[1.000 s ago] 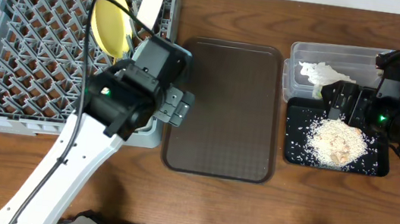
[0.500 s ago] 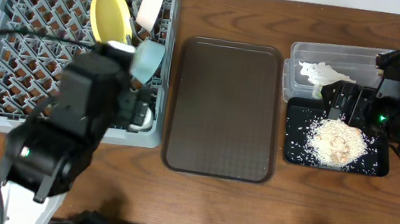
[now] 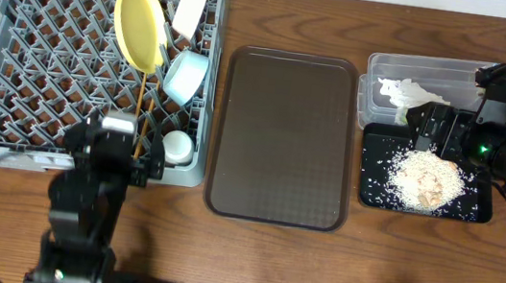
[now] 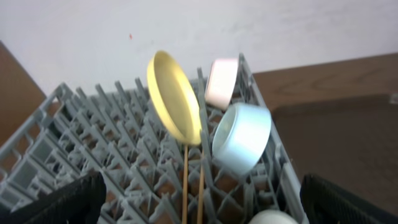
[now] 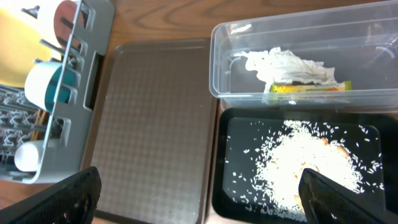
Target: Sort waste into correct bins and load items into the dishwasher
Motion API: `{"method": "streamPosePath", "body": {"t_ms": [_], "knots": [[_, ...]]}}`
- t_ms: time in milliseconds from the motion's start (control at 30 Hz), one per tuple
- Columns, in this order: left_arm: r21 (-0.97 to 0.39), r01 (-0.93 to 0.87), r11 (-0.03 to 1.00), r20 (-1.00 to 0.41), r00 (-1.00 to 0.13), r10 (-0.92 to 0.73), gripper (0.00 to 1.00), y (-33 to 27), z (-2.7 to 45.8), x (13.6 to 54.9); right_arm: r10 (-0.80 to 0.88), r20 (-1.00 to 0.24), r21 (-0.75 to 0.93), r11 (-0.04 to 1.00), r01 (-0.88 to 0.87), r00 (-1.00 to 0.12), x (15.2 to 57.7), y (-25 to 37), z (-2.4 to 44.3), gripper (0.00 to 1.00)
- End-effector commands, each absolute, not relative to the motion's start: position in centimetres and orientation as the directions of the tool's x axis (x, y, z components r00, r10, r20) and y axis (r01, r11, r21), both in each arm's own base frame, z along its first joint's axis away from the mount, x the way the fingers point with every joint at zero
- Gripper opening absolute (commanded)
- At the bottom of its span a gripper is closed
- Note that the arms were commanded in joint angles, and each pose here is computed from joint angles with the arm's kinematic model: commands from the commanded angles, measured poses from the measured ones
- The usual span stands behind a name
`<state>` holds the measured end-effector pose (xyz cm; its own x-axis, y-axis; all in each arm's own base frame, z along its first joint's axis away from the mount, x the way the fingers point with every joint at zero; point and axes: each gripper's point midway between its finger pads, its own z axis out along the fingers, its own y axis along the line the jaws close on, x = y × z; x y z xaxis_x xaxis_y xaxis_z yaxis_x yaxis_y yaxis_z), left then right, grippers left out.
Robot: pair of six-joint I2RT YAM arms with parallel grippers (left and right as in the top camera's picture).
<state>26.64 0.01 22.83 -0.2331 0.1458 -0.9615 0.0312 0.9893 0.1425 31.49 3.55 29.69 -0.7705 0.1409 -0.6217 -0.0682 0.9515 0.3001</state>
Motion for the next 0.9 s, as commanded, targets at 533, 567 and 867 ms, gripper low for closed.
{"method": "streamPosePath", "body": {"t_ms": [533,567,867], "knots": [[0.151,0.010,0.989,-0.977,-0.148,0.150,1.00,0.9,13.9,24.7,0.151,-0.616,0.304,0.951,-0.056,-0.773,31.6,3.4,29.6,0.99],[0.150,0.017,0.989,-0.976,-0.158,0.151,1.00,0.8,13.6,24.6,0.151,-0.616,0.304,0.951,-0.056,-0.773,31.6,3.4,29.6,0.99],[0.157,0.041,0.987,-0.978,-0.136,0.161,1.00,0.0,14.0,24.4,0.151,-0.616,0.304,0.951,-0.057,-0.773,31.6,3.4,29.6,0.99]]}}
